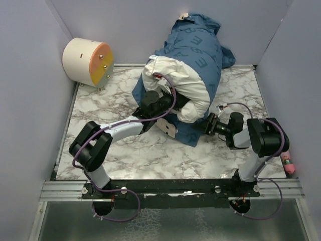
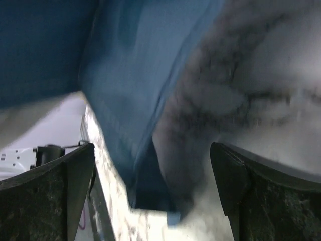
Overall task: Put the pillow into the pillowcase
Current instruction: Stuff the pillow into the pillowcase.
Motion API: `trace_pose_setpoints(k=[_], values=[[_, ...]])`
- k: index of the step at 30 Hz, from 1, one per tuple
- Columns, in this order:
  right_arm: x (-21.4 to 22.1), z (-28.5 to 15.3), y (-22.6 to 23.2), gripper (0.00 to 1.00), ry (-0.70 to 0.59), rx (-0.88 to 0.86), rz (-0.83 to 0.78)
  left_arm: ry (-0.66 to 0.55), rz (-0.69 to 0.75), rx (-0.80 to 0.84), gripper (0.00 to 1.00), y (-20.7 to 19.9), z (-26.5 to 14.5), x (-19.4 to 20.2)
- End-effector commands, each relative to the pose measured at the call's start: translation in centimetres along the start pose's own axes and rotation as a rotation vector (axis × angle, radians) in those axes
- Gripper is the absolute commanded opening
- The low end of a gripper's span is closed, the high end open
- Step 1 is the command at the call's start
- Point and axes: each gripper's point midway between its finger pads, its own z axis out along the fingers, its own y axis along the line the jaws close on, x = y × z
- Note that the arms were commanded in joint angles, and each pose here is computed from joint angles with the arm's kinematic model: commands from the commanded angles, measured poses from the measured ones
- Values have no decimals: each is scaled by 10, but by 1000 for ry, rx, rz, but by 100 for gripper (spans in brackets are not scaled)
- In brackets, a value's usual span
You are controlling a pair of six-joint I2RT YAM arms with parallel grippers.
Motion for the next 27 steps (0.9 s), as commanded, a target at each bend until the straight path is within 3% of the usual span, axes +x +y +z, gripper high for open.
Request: trace_pose_setpoints(k=[1, 3, 5, 8, 9, 10, 14, 19, 22, 27], values=[[-53, 27, 9, 97, -138, -62, -92, -281, 8, 129, 0, -41, 6, -94], [-61, 36, 12, 92, -149, -97, -73, -284, -5, 132, 0, -41, 6, -94], [-65, 40, 18, 78, -160, -133, -58, -289, -18, 134, 0, -41, 6, -94], [-61, 34, 31, 21, -160, -184, -66, -298, -22, 138, 0, -40, 6, -94], [-58, 30, 38, 7, -149, -206, -73, -302, -16, 135, 0, -39, 7, -94], [-53, 23, 48, 1, -132, -239, -82, -309, -6, 133, 0, -38, 7, -95], [-35, -7, 106, 1, -61, -397, -215, -340, 69, 102, 0, -32, 9, -100], [-20, -42, 166, 1, -14, -473, -527, -361, 190, 53, 0, -18, 17, -95], [-10, -70, 215, 1, -2, -603, -740, -376, 298, 27, 0, -25, 20, -103], [-35, -89, 280, 1, 16, -684, -971, -307, 446, -2, 0, -42, 29, -93]])
